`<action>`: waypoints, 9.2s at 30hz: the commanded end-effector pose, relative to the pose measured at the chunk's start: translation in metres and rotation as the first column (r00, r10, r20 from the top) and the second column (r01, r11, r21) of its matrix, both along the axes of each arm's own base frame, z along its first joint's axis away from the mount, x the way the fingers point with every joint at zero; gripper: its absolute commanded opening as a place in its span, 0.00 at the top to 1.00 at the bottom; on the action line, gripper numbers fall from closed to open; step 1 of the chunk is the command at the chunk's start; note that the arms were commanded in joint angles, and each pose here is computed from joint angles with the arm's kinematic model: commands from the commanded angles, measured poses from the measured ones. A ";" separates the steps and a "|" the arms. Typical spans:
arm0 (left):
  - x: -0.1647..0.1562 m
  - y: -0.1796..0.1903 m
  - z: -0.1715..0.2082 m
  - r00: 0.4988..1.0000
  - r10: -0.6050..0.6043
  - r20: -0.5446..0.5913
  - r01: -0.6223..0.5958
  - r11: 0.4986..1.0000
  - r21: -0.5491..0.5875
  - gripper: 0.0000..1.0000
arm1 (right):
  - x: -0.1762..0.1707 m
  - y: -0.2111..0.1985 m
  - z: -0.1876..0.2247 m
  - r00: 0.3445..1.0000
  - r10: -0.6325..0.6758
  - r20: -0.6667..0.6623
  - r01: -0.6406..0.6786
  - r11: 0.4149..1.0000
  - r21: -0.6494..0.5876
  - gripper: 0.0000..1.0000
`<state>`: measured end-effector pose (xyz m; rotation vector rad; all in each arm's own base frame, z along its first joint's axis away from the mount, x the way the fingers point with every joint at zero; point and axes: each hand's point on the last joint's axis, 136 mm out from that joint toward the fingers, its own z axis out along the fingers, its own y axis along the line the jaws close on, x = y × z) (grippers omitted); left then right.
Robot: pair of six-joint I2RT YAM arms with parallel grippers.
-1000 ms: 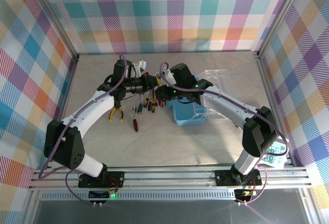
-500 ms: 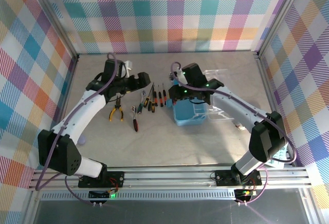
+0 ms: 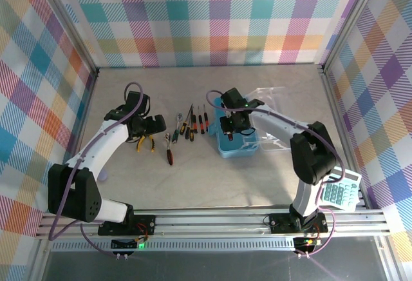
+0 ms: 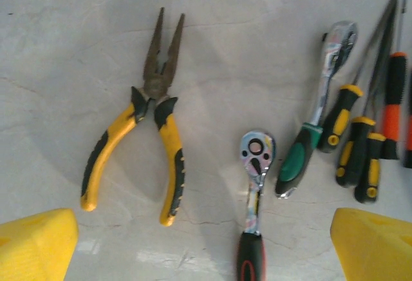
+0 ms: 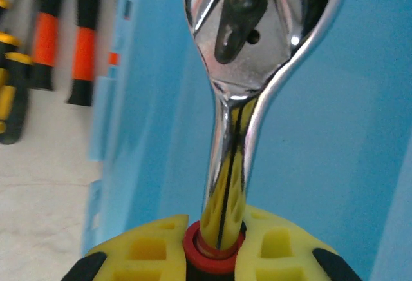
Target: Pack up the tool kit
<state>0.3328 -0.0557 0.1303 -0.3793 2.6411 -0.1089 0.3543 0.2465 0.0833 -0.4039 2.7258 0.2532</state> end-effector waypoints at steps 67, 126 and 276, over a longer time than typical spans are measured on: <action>0.024 -0.029 0.063 0.981 -0.123 0.147 0.150 0.970 -0.192 1.00 | -0.037 0.060 0.155 0.921 0.312 0.234 -0.378 0.862 0.337 0.01; 0.022 -0.093 0.075 0.930 -0.282 0.236 0.337 0.911 -0.239 0.05 | -0.034 -0.107 0.115 0.996 -0.006 0.087 -0.006 0.991 0.133 1.00; 0.064 -0.107 -0.127 0.926 -0.262 -0.271 0.297 0.950 0.099 1.00 | -0.022 -0.035 0.106 0.987 0.129 0.097 -0.145 0.972 0.182 0.01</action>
